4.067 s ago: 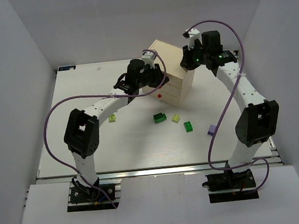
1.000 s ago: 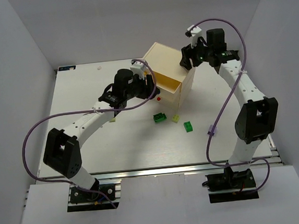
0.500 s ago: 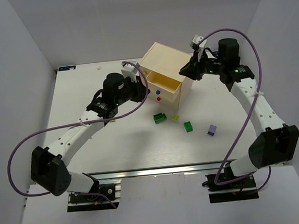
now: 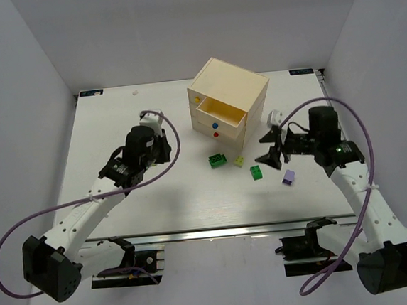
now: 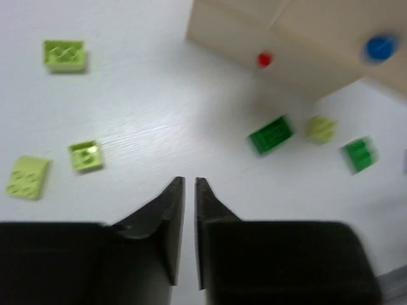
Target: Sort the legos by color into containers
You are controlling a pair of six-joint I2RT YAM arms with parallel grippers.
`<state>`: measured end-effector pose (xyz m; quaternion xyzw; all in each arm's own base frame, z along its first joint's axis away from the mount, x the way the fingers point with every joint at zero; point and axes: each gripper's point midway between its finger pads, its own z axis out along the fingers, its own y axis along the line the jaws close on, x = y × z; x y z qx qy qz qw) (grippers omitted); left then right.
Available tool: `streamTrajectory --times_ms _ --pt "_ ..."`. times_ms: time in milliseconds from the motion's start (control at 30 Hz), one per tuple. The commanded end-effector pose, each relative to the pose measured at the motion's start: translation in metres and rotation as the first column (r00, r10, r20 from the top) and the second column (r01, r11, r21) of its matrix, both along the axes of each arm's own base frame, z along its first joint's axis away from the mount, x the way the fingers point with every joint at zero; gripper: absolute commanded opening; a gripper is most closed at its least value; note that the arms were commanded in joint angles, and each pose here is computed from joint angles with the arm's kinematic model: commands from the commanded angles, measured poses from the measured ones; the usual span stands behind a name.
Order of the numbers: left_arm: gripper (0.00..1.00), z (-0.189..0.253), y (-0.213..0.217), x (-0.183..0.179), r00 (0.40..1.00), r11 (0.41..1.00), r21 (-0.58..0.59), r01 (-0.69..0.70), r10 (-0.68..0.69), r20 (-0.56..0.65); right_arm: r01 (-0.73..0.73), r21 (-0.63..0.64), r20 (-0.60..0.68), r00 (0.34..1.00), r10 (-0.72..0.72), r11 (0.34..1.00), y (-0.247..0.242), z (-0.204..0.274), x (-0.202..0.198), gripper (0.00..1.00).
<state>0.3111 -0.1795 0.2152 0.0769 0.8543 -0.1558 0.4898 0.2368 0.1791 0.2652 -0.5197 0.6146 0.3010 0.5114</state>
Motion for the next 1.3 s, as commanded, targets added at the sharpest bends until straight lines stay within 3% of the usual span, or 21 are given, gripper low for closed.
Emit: streamTrajectory --times_ms 0,67,167,467,600,800,1267 --pt "0.36 -0.027 0.035 -0.015 0.995 0.990 0.109 -0.087 0.092 -0.039 0.118 -0.136 -0.077 0.989 -0.129 0.984 -0.024 -0.056 -0.004 0.72" --pt "0.57 -0.022 0.030 -0.021 0.999 0.996 0.087 -0.035 0.036 -0.016 0.232 -0.191 -0.080 0.965 -0.251 0.954 -0.039 -0.078 0.005 0.82" --pt "0.69 -0.013 0.019 -0.026 0.999 0.998 0.048 0.038 -0.039 0.023 0.390 -0.236 -0.171 0.885 -0.433 0.890 -0.054 -0.101 0.022 0.82" --pt "0.77 -0.014 0.027 -0.025 1.000 0.997 0.080 0.013 -0.015 0.024 0.603 -0.372 -0.333 0.623 -0.708 0.706 -0.064 -0.164 0.066 0.78" --pt "0.80 -0.014 0.027 -0.026 0.999 0.997 0.081 0.017 -0.020 0.025 0.627 -0.367 -0.406 0.557 -0.725 0.687 -0.052 -0.180 0.073 0.78" --pt "0.80 -0.015 0.026 -0.026 0.999 0.996 0.085 0.026 -0.028 0.023 0.583 -0.337 -0.420 0.610 -0.672 0.739 -0.030 -0.198 0.063 0.81" --pt "0.80 -0.015 0.027 -0.027 0.999 0.996 0.087 0.024 -0.027 0.027 0.565 -0.443 -0.351 0.605 -0.714 0.696 -0.026 -0.239 0.051 0.74"
